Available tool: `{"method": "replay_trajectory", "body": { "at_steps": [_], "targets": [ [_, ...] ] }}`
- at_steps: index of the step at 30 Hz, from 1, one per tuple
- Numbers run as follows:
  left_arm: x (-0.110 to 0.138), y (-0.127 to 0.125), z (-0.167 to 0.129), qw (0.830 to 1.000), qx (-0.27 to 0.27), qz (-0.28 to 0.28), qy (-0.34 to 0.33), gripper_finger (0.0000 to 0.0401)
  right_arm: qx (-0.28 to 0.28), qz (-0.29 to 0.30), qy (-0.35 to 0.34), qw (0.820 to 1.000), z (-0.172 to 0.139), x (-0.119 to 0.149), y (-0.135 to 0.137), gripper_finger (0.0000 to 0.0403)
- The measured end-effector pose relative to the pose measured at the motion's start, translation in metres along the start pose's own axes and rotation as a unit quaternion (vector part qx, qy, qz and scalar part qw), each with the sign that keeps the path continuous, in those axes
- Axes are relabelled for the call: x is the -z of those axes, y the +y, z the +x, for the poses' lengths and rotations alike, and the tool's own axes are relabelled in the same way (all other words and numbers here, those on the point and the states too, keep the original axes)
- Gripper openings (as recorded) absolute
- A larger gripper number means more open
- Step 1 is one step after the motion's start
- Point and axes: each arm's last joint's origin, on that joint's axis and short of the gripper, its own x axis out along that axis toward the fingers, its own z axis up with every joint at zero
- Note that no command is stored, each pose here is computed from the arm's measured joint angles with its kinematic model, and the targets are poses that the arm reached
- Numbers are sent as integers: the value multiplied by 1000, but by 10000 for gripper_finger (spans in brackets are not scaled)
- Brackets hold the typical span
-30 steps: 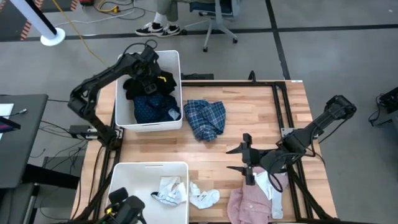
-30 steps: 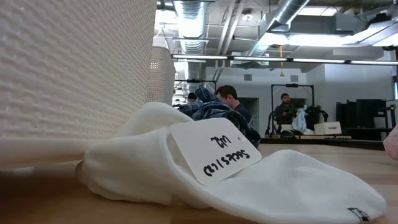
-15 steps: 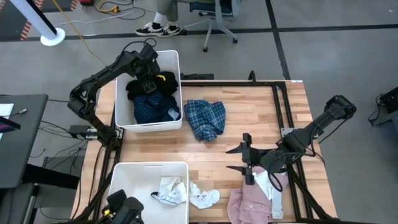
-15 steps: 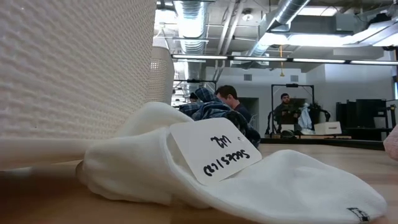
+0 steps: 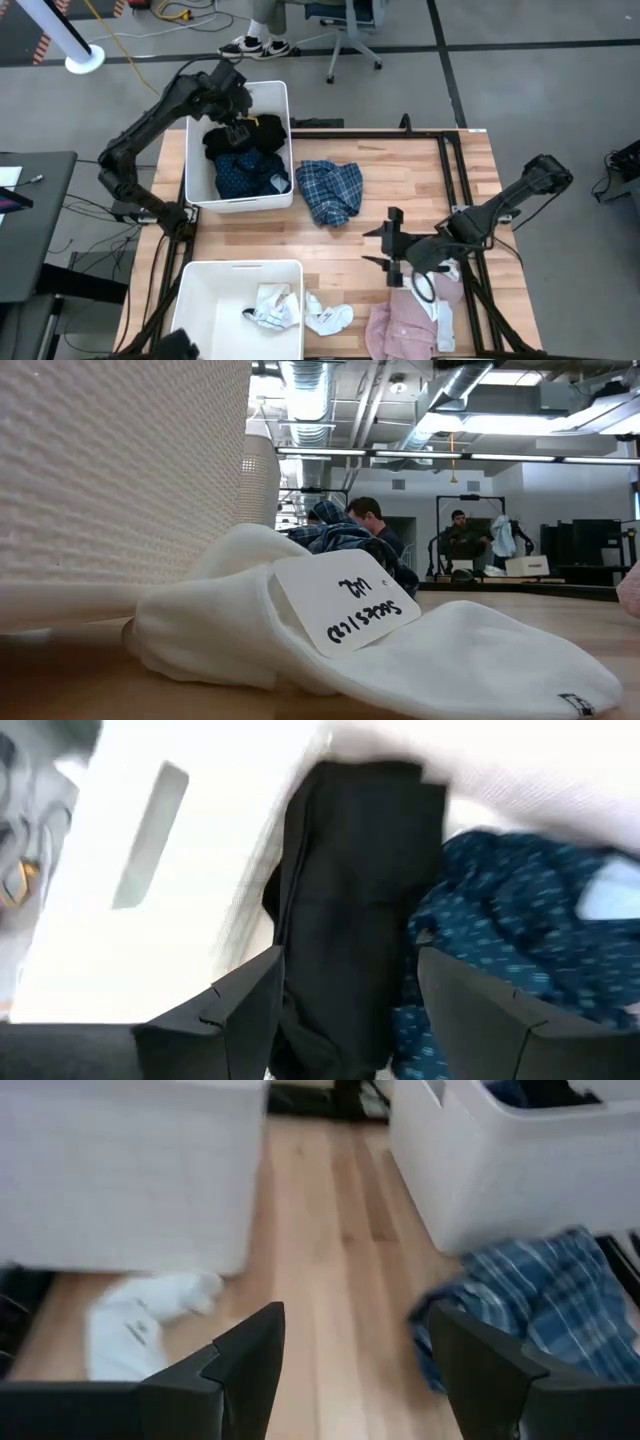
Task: Sort clothes
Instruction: Put the blue striped shirt into the top white laundry organizer
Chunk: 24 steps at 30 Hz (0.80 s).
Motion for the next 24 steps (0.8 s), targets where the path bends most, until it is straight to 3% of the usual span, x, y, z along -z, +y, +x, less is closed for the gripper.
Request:
{"method": "replay_trajectory", "body": {
  "at_steps": [7,14,24],
  "targets": [
    [17,-27,-60,996,10,-4,-94,224,66,-40,79,994,46,14,-14,260],
    [46,-57,-111,982,63,-9,-175,224,136,-82,149,976,98,34,-28,260],
    [88,-85,-133,976,102,-20,-193,224,185,-109,213,953,143,59,-47,260]
  ]
}}
